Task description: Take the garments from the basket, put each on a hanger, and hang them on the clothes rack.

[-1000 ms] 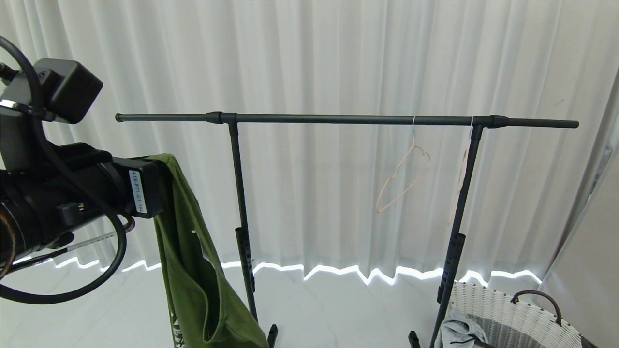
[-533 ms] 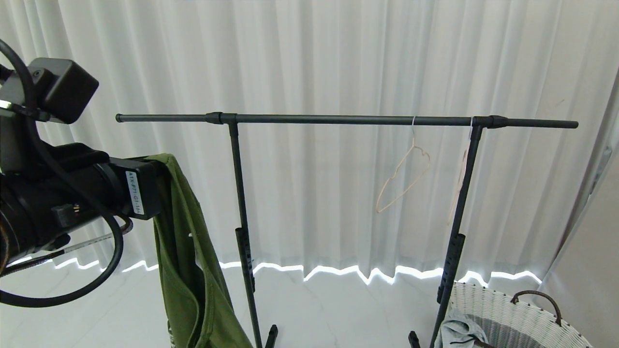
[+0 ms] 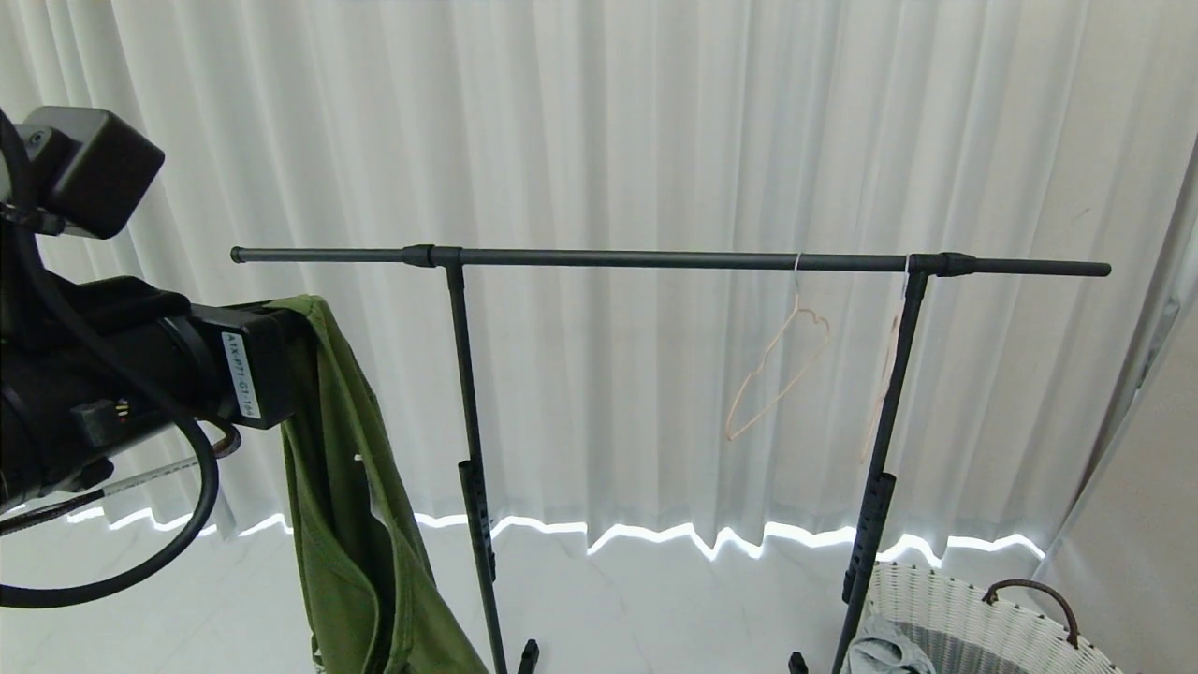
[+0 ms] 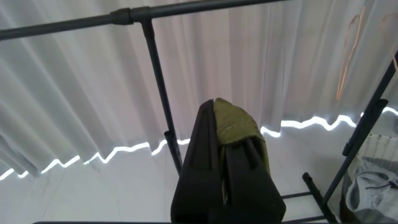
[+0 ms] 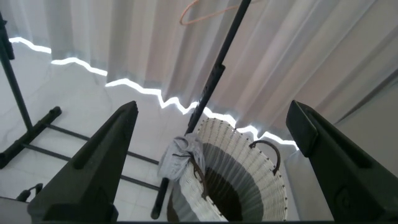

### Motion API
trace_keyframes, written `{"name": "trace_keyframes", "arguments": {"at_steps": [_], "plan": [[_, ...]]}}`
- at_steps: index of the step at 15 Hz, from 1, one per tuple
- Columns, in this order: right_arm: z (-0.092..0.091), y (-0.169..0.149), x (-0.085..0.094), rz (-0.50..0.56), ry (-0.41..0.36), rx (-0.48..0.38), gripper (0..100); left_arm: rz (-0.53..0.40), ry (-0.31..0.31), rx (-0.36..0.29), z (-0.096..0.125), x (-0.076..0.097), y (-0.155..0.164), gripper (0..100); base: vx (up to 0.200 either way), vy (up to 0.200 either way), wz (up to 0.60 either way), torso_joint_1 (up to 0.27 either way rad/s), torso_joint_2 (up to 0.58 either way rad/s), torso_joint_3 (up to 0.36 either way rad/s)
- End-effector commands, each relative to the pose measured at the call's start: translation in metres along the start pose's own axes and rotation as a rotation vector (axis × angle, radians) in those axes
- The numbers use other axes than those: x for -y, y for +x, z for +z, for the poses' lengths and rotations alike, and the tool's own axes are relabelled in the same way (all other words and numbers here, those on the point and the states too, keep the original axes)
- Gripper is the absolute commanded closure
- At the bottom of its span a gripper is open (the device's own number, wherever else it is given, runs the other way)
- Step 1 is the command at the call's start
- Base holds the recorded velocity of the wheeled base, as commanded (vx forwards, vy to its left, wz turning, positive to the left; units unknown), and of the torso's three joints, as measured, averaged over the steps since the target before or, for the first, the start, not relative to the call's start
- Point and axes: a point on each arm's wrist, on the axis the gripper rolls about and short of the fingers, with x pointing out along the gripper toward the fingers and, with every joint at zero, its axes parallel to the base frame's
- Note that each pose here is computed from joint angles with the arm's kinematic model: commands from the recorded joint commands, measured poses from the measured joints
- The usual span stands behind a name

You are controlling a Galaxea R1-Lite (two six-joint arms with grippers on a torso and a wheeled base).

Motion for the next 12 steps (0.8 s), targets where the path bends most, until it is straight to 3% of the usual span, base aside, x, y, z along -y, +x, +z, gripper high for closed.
{"name": "trace_keyframes", "arguments": {"at_steps": [1, 6, 9, 12], "plan": [[-0.001, 0.000, 0.000, 0.000, -0.001, -0.001, 0, 0.001, 0.000, 0.001, 0.000, 0.000, 0.000, 100, 0.000, 0.000, 0.00, 0.261, -0.53, -0.276], [-0.001, 0.000, 0.000, -0.003, 0.001, 0.001, 0, -0.001, 0.002, -0.001, 0.000, 0.000, 0.000, 100, 0.000, 0.000, 0.00, 0.249, -0.52, -0.267], [0.002, -0.005, 0.000, -0.012, -0.004, 0.048, 0, -0.001, 0.000, -0.003, -0.001, 0.000, 0.000, 100, 0.000, 0.000, 0.00, 0.071, -0.13, -0.080], [0.029, -0.012, 0.005, 0.031, -0.012, 0.146, 0, -0.004, 0.001, -0.014, -0.004, 0.000, 0.000, 100, 0.000, 0.000, 0.00, 0.000, 0.00, 0.000]]}}
